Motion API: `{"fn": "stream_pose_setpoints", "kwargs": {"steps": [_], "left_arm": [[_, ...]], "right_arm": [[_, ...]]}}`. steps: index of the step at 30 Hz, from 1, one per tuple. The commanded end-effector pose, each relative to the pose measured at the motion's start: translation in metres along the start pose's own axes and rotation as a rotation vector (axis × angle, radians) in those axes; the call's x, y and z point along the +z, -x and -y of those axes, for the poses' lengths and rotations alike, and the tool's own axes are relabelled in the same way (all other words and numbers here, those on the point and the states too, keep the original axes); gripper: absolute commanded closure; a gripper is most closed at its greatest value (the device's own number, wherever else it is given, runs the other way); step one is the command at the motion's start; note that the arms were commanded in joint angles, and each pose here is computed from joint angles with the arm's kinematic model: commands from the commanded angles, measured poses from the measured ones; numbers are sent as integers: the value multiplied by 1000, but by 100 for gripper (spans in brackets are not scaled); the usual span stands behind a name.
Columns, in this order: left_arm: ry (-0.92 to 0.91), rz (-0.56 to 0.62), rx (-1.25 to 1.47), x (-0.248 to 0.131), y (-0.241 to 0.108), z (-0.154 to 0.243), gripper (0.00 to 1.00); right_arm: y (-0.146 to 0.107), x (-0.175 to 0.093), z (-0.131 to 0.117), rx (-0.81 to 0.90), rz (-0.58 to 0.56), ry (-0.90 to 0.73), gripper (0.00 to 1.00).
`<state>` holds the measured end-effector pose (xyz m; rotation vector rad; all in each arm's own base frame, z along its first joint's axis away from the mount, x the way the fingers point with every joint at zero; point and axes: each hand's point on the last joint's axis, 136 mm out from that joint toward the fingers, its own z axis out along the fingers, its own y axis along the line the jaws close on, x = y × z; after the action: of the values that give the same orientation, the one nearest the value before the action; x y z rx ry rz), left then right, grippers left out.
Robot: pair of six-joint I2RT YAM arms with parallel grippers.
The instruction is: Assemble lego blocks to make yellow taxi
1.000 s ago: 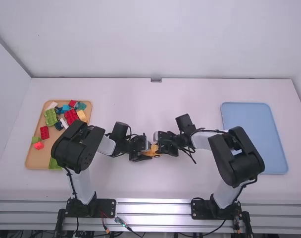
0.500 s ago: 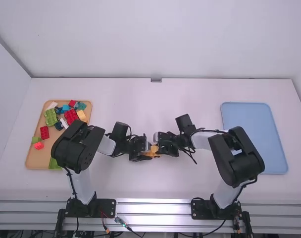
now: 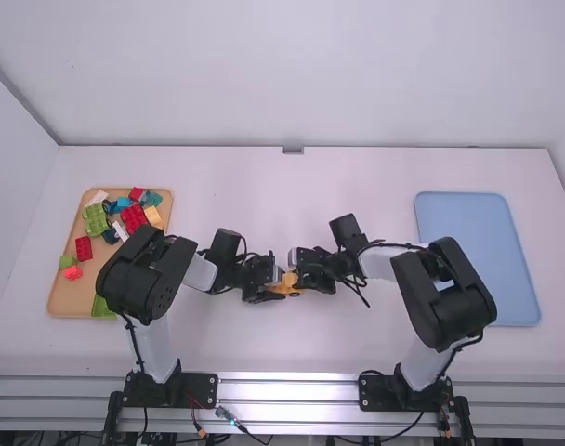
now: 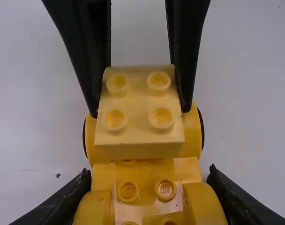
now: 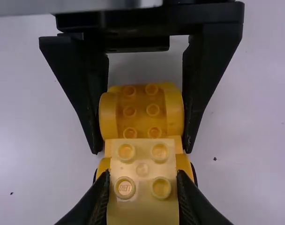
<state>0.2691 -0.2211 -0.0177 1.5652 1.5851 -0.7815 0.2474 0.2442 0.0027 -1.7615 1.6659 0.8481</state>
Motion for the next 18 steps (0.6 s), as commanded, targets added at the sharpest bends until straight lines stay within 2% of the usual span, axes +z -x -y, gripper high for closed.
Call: {"fn": "stream_pose_setpoints", "kwargs": {"steps": [1, 2, 4, 5, 7, 12, 18], "left_arm": [[-1, -7, 7, 1, -3, -1, 40], [-1, -7, 7, 1, -3, -1, 40], [3, -7, 4, 0, -4, -2, 40], [4, -7, 2, -1, -4, -2, 40], [4, -8, 1, -1, -4, -2, 40], [2, -7, 2, 0, -4, -2, 40], [-1, -8, 4, 1, -3, -1, 40]], "right_arm": [[-6, 1, -2, 13, -24, -2, 97], [-6, 1, -2, 13, -24, -1, 93], [-5, 1, -3, 13, -20, 1, 77], [-5, 1, -3, 13, -18, 2, 74], [-4, 1, -3, 12, -15, 3, 62], [-2, 1, -3, 10, -5, 5, 45], [10, -3, -2, -5, 65, 14, 36]]}}
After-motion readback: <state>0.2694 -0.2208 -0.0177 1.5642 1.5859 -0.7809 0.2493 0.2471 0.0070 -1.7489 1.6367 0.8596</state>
